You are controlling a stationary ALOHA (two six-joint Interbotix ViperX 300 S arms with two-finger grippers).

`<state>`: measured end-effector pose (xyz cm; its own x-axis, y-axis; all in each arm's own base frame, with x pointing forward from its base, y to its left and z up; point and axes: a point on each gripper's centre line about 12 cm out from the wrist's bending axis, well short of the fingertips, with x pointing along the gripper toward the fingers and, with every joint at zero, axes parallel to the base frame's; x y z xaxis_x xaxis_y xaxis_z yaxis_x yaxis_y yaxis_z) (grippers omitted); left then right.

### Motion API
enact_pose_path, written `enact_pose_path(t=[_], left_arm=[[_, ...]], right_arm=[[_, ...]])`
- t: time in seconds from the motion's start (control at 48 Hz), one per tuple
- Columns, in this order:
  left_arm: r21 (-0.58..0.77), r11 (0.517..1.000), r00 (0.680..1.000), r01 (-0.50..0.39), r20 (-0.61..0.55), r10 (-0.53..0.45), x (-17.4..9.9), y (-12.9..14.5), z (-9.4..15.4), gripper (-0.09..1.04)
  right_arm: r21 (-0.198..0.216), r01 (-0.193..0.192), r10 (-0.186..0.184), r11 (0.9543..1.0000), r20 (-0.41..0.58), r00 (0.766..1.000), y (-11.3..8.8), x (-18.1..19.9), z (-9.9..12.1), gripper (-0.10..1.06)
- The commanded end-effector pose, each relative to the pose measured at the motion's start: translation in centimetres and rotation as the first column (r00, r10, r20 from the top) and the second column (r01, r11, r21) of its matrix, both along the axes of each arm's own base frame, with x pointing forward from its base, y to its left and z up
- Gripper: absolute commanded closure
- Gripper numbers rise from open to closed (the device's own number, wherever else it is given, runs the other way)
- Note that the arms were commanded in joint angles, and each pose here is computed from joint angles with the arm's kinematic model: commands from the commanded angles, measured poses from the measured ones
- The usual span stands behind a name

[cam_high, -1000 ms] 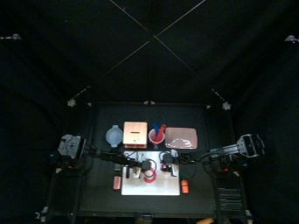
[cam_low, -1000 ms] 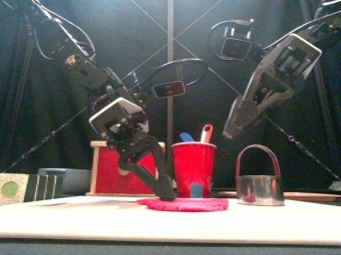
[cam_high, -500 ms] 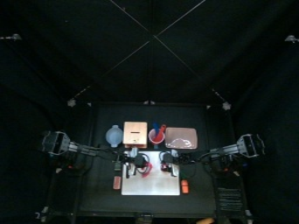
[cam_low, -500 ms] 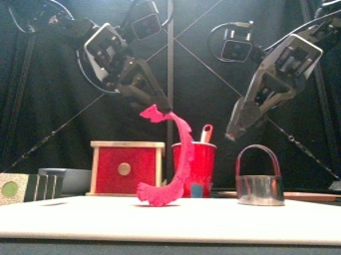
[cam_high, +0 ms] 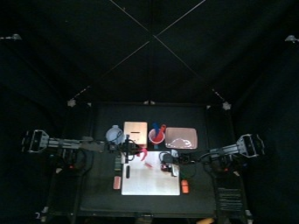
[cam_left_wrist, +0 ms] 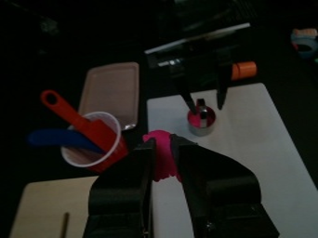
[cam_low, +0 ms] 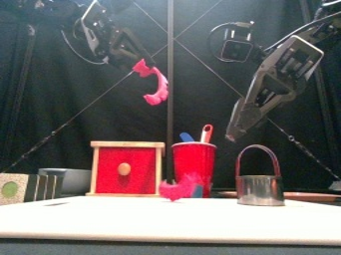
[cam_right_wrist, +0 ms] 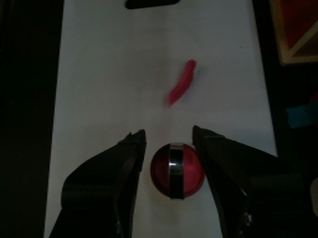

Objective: Get the cutter from the drawer then cut the dough then place the extra dough in the bowl
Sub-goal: Place the extra dough in the bowl

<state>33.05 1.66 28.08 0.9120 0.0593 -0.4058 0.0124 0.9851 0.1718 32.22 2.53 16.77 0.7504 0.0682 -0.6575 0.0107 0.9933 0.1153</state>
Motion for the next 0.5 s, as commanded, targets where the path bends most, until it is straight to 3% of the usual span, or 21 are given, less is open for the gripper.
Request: enact_pose_path(t=[0.021, 0.229, 0.5], left_arm=[[0.020, 0.999, 0.997, -0.037, 0.070, 0.035, -1.8, 1.1, 2.6, 0.32], [0.026, 0.995, 0.984, -0.101, 0.147, 0.097, -6.8, 2.2, 5.1, 0.32], [-0.029, 0.953, 0.946, -0.301, 0.118, 0.302, -12.2, 5.6, 3.1, 0.32]], right_arm=[[0.002, 0.005, -0.005, 1.0000, 0.024, 1.000, -0.1, 0.4, 0.8, 0.15], [-0.001, 0.004, -0.004, 1.0000, 0.012, 1.000, -0.1, 0.4, 0.4, 0.15], [-0.002, 0.005, -0.005, 1.0000, 0.012, 1.000, -0.2, 0.7, 0.3, 0.15]])
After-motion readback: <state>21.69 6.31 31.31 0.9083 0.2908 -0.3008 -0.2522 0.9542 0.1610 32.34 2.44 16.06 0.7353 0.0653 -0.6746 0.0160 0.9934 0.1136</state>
